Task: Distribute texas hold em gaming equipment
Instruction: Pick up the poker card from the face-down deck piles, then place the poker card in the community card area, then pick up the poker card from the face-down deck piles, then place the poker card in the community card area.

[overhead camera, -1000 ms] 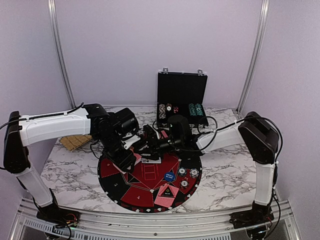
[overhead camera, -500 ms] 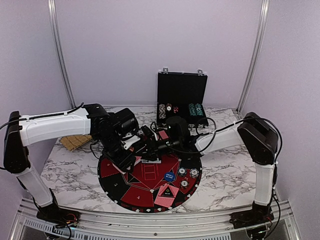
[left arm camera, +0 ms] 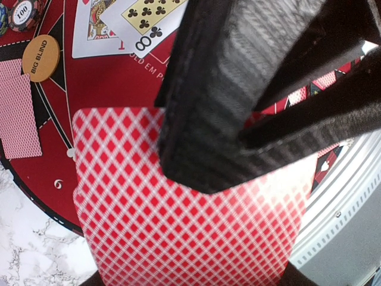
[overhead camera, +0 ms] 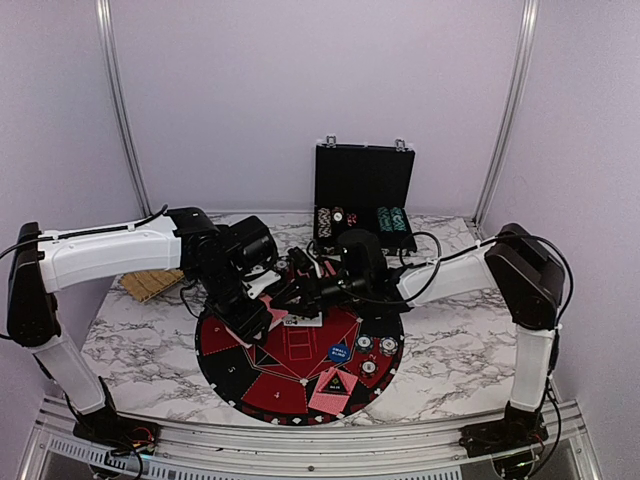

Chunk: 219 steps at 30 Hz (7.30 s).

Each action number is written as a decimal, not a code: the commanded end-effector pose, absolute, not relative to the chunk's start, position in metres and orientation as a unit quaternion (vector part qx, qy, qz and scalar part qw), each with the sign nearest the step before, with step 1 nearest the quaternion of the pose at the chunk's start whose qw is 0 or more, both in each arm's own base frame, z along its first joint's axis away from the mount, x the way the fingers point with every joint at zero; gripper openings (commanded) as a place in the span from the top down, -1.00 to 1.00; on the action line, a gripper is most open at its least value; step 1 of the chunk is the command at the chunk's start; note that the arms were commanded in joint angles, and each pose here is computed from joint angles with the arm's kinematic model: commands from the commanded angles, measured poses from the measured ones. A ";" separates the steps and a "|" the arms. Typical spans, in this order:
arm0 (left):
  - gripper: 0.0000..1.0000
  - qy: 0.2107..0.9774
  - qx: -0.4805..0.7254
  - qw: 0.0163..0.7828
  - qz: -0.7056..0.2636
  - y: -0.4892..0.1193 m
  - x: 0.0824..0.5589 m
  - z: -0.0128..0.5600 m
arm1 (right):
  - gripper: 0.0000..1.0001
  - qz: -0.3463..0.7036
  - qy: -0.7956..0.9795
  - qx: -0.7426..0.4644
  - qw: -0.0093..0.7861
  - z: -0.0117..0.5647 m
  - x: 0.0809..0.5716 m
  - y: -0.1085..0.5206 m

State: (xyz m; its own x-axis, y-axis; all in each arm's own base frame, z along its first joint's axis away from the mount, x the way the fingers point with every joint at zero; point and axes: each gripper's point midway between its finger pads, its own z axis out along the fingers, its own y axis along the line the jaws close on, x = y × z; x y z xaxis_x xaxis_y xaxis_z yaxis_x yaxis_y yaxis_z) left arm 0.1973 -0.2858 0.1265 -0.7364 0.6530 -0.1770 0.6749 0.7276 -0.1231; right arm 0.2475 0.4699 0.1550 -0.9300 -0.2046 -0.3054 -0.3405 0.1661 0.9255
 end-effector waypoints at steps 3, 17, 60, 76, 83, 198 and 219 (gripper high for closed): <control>0.21 0.925 0.358 0.081 -0.100 -0.287 0.202 0.137 | 0.71 0.631 0.751 -0.178 0.077 0.178 0.252 0.464; 0.21 0.926 0.355 0.084 -0.097 -0.285 0.205 0.135 | 1.00 0.647 0.741 -0.167 0.071 0.191 0.252 0.458; 0.22 0.941 0.316 0.085 -0.084 -0.260 0.218 0.119 | 1.00 0.641 0.756 -0.033 0.127 0.174 0.307 0.379; 0.22 0.948 0.289 0.096 -0.086 -0.247 0.228 0.124 | 1.00 0.553 0.824 -0.010 0.128 0.092 0.310 0.409; 0.22 0.948 0.291 0.095 -0.090 -0.246 0.226 0.125 | 1.00 0.517 0.846 -0.011 0.129 0.070 0.307 0.411; 0.22 0.936 0.334 0.083 -0.070 -0.266 0.215 0.118 | 1.00 0.653 0.744 -0.113 0.084 0.191 0.270 0.437; 0.22 0.955 0.271 0.098 -0.068 -0.239 0.219 0.108 | 1.00 0.546 0.830 -0.080 0.088 0.102 0.261 0.408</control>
